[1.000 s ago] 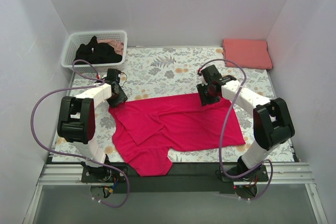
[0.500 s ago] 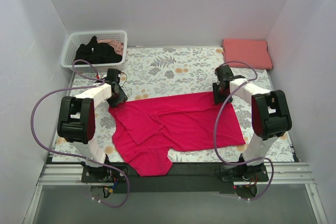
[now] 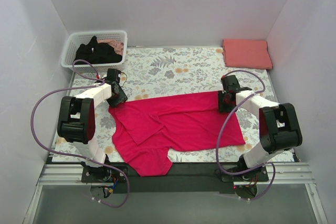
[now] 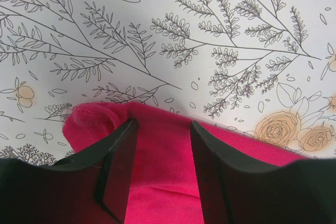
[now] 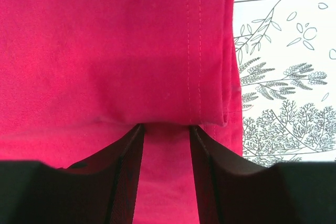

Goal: Fold and stack the t-shirts
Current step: Fold the tshirt

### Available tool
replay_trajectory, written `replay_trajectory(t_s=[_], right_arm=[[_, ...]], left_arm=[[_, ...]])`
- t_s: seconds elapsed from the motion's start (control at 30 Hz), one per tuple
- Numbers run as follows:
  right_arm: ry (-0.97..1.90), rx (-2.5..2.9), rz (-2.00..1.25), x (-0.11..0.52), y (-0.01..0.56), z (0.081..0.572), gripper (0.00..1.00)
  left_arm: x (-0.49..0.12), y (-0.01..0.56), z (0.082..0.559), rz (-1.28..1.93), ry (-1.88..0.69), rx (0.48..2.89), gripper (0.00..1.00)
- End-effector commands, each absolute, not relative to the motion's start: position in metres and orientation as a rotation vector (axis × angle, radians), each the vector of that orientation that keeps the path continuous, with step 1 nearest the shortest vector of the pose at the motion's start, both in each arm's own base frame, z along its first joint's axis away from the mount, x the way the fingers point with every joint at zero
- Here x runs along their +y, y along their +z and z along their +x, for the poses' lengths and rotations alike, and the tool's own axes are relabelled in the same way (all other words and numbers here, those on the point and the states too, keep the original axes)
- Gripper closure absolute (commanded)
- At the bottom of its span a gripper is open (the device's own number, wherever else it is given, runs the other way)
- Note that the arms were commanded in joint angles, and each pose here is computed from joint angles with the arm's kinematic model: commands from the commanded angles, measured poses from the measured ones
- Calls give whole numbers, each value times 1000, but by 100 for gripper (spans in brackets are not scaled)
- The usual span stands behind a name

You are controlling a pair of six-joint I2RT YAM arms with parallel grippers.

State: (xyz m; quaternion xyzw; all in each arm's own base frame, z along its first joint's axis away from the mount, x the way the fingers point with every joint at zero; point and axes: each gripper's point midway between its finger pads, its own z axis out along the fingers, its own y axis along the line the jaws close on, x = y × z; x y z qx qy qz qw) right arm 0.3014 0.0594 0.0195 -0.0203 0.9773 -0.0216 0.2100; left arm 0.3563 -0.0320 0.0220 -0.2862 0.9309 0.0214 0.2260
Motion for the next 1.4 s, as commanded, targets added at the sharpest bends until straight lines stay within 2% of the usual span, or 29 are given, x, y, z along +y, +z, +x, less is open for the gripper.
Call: replay_trajectory(t_s=[0.0,0.13,0.27,0.4,0.57,0.7,0.77,0.87,1.13,1.37], right_arm=[[-17,2693,21,55,13,308,53],[9,2662,57,52,22,317,53],[123,2551,61,67,62,338,53],[231,2420,52,83,112,364,53],[347,2388,6,102,128,379,52],[398,2396,-10,112,115,391,56],[414,2398,-17,113,108,396,60],[431,2412,-10,111,93,404,62],[407,2455,103,77,44,425,64],[411,2475,241,45,8,452,62]], left_arm=[[-27,33,356,-784,60,2542,56],[-32,45,367,-742,-1,2503,54],[-41,73,390,-682,-100,2414,48],[-50,111,406,-652,-189,2335,39],[-47,148,397,-718,-219,2238,40],[-38,123,368,-834,-166,2272,48],[-35,96,352,-874,-137,2316,61],[-31,65,339,-960,-102,2344,67],[-13,31,351,-1036,-32,2402,69],[-20,7,388,-1007,-66,2463,69]])
